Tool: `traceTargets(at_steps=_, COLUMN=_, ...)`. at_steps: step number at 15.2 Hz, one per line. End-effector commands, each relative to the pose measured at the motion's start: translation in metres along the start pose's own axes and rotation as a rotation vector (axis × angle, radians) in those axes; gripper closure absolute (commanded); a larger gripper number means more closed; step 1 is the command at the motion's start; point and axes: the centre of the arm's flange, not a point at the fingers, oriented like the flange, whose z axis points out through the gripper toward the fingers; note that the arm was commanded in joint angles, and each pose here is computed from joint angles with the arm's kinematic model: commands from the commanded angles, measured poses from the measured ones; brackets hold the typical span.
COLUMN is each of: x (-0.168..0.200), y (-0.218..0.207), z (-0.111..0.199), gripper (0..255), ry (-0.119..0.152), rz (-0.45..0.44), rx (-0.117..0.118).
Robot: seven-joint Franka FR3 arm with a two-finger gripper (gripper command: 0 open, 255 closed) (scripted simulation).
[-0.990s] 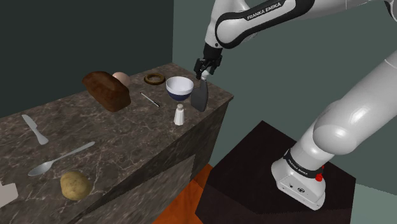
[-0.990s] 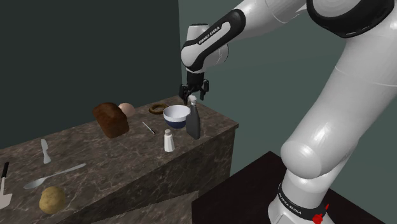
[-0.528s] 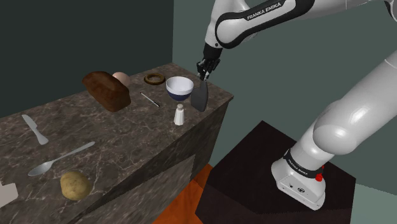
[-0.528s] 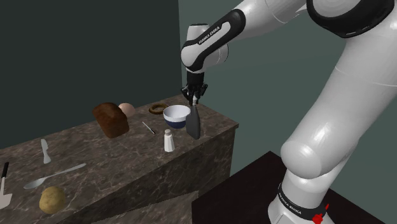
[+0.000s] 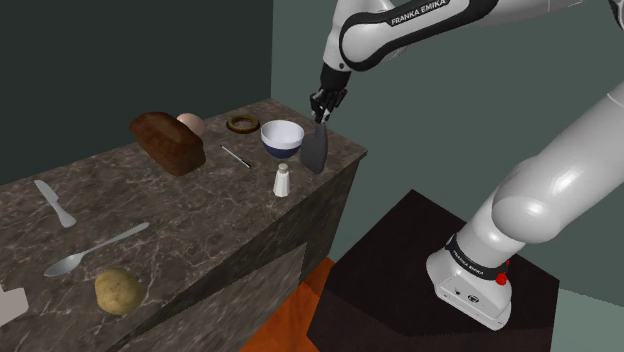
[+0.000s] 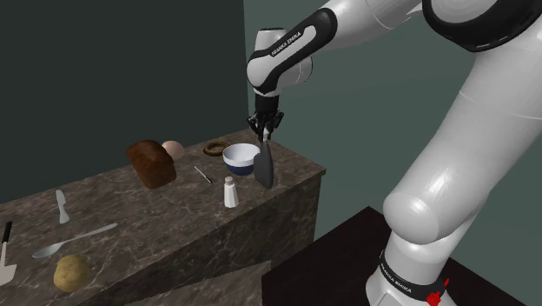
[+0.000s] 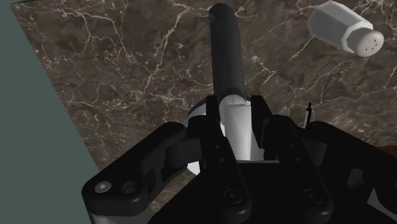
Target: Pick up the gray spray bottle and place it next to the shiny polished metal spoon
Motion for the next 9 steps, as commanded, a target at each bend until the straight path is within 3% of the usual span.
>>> traceTargets(at_steps=1, x=0.002, y=0.000, z=-0.010, gripper=255, ry=0.000, rz=0.000, rx=0.000)
traceTargets(at_steps=9, x=0.008, y=0.000, z=-0.052, gripper=255, ry=0.000, rz=0.000, rx=0.000)
